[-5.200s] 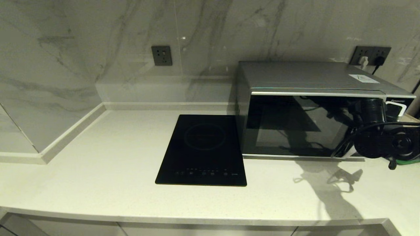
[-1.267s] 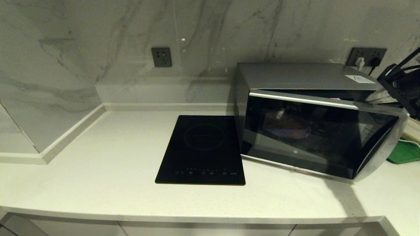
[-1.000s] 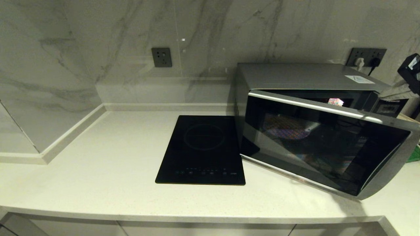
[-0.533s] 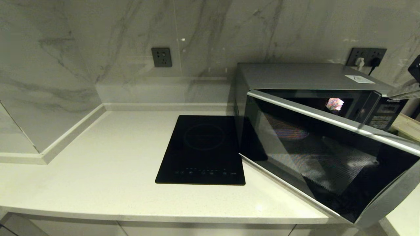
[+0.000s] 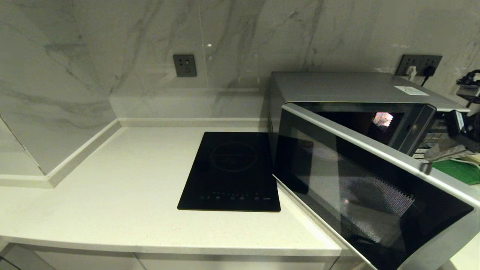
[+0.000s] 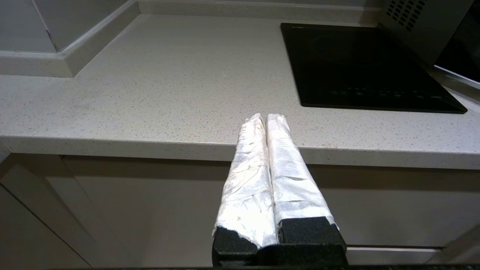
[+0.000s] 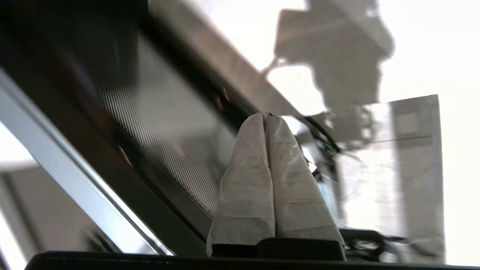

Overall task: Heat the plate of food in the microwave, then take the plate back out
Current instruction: Open the microwave oven

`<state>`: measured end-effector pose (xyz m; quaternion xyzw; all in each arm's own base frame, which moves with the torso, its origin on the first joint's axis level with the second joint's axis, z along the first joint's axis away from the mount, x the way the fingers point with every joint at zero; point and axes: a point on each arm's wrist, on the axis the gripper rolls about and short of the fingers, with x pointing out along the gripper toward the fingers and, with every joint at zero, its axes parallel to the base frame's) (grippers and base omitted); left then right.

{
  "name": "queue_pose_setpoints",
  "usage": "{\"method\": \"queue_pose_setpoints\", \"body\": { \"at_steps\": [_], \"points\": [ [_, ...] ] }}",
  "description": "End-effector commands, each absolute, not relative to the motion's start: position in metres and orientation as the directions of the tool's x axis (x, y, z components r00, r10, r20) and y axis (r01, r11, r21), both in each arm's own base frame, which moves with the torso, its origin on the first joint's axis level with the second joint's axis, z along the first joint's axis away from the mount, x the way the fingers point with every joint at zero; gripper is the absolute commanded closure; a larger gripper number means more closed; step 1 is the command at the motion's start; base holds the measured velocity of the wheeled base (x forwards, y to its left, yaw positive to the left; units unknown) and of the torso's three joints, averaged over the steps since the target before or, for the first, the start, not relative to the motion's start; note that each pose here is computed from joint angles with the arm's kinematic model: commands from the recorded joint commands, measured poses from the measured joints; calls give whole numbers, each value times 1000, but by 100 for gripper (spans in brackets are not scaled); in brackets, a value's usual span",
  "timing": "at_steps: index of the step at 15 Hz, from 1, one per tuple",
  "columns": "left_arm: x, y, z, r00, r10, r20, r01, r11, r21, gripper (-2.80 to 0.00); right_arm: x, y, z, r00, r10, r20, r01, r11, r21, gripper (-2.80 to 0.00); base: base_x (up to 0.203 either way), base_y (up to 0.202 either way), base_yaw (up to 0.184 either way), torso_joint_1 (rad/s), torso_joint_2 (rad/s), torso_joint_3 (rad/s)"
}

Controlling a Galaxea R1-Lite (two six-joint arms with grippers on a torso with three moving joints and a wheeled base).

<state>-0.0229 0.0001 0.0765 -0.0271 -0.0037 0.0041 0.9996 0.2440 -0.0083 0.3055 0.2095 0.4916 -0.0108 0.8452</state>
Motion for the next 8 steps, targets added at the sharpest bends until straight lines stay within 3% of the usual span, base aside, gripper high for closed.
{"method": "queue_pose_setpoints", "body": {
  "at_steps": [1, 8],
  "points": [
    [-23, 0, 77, 1000, 9, 8, -9, 999, -54, 0, 236, 8, 299, 472, 221, -853, 108, 946, 305, 0, 0, 0, 0, 0, 0, 0],
    [-23, 0, 77, 1000, 9, 8, -9, 998, -55, 0, 205, 33, 283, 365, 332, -870, -212, 939, 270, 0, 0, 0, 0, 0, 0, 0]
  ]
}}
